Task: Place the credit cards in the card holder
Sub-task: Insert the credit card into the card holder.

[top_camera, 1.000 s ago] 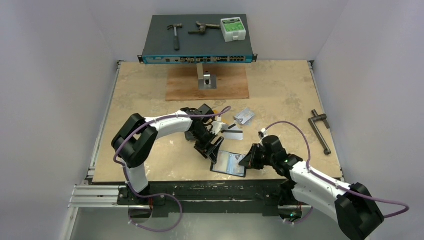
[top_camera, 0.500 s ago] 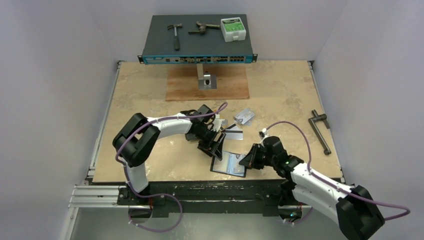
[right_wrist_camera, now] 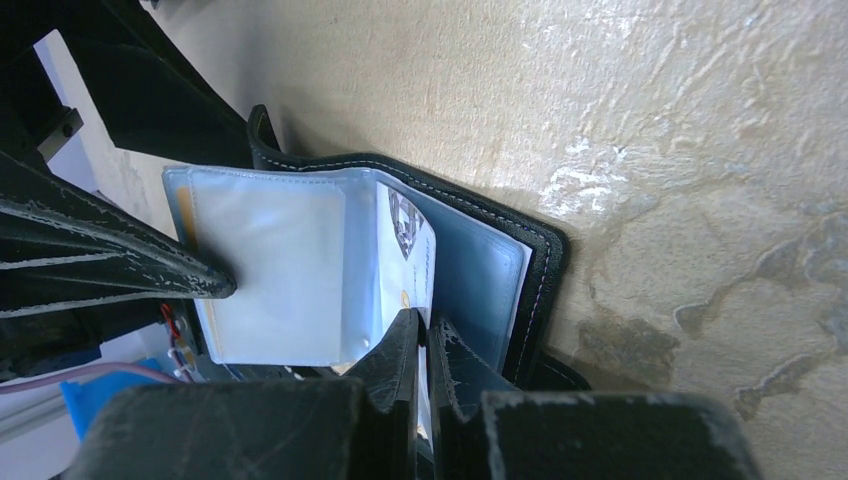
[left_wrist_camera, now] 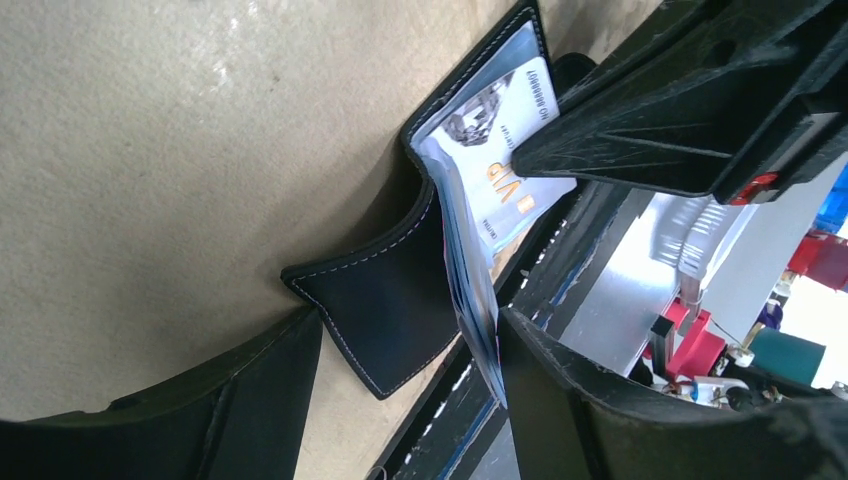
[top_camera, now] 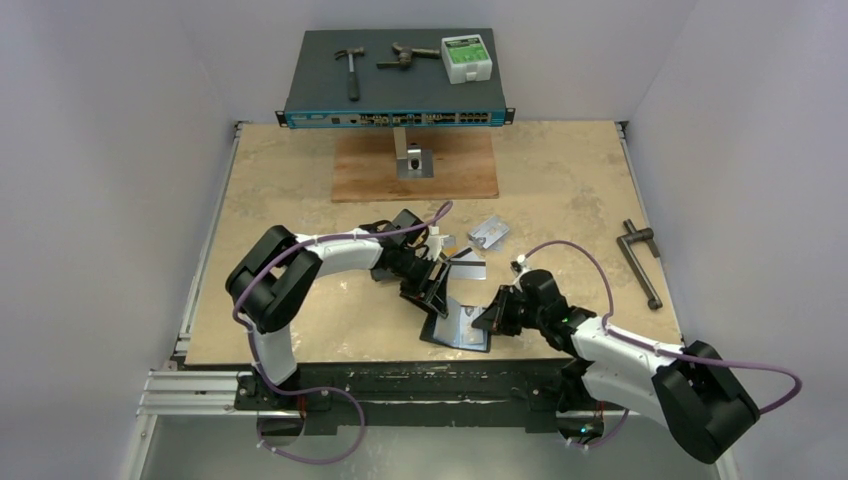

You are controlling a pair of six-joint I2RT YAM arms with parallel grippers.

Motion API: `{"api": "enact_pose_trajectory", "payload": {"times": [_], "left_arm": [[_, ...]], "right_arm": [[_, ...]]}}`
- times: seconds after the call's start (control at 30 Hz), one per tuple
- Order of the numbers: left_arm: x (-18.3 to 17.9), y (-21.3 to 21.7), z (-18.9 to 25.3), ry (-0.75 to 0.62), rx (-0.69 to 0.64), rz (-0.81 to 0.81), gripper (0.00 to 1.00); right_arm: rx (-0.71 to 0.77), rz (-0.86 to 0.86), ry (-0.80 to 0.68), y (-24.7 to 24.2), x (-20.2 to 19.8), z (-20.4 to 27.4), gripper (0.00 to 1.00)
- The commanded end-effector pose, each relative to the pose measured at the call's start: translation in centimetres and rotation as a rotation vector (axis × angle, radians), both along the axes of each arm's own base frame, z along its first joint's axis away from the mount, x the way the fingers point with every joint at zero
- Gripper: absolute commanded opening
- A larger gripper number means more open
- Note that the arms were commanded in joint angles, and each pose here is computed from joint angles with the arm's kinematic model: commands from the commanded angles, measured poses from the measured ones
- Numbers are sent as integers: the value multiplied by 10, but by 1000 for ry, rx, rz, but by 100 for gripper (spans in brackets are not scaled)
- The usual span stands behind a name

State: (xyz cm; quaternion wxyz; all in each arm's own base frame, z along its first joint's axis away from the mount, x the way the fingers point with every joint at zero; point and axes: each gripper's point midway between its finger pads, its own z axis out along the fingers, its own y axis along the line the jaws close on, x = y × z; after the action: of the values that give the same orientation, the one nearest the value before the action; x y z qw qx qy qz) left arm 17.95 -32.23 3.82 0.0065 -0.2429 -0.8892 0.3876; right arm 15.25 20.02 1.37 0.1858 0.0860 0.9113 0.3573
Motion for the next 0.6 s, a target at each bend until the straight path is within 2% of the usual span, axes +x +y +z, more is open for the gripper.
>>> {"api": "enact_pose_trajectory", "payload": {"times": [0.0, 0.27, 0.57], "left_arm": [[1, -23, 39, -34, -185, -44, 63], [-3, -29, 67, -17, -287, -80, 61], [-4, -24, 66, -25, -257, -65, 59]], "right_arm": [[-130, 11, 71, -20, -20, -32, 0], [-161, 5, 98, -25, -23, -37, 0], [-159, -9, 75, -23, -17, -25, 0]]}}
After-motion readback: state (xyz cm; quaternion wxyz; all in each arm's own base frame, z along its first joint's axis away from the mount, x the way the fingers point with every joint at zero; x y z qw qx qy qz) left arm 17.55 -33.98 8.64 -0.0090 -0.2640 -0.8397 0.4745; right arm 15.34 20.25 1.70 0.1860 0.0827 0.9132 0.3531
